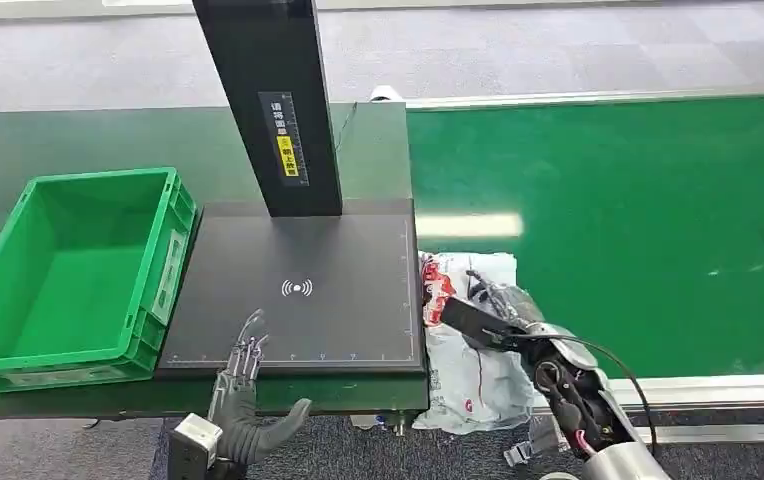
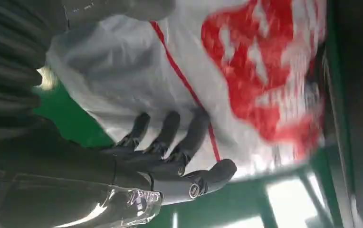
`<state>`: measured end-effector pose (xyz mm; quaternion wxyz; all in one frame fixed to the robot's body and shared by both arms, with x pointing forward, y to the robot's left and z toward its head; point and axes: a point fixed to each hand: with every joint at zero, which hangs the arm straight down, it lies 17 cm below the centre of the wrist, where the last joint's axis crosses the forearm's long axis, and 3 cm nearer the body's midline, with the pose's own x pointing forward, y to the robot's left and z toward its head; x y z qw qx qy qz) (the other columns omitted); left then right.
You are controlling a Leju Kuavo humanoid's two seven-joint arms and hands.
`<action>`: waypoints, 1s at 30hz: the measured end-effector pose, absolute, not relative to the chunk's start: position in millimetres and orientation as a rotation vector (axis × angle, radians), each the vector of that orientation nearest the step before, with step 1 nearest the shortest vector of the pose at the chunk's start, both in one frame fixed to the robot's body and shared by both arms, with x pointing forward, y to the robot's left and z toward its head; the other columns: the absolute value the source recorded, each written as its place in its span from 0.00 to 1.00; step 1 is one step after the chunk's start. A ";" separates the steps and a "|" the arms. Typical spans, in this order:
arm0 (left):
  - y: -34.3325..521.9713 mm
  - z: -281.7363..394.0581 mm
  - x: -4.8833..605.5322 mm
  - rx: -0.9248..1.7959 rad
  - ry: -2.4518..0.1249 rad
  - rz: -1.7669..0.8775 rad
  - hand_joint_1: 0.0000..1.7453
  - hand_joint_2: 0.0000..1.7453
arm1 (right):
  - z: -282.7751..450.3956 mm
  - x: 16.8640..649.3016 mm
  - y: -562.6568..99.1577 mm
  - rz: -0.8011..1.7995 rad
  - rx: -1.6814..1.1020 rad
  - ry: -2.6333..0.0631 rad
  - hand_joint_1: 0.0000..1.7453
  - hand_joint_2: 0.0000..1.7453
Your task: Moved the parcel from conveyor to table for the left to box.
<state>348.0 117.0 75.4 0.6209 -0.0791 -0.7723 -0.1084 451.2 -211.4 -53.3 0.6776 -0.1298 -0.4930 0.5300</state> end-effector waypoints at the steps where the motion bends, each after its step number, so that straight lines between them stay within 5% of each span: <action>1: 115.6 75.3 348.9 -0.184 -1.774 -0.253 0.00 1.00 | -60.1 447.2 -210.3 1.212 -0.282 -1.081 0.00 1.00; 12: 108.7 71.3 360.3 -0.192 -1.759 -0.278 0.00 1.00 | -80.9 446.0 -217.8 1.349 -0.280 -0.907 0.00 1.00; 13: 108.6 70.4 360.7 -0.192 -1.756 -0.279 0.00 1.00 | -83.1 443.9 -217.7 1.360 -0.274 -0.893 0.98 1.00; 30: 105.0 64.1 359.4 -0.193 -1.741 -0.287 0.00 1.00 | -81.3 448.9 -215.3 1.413 -0.262 -0.875 1.00 1.00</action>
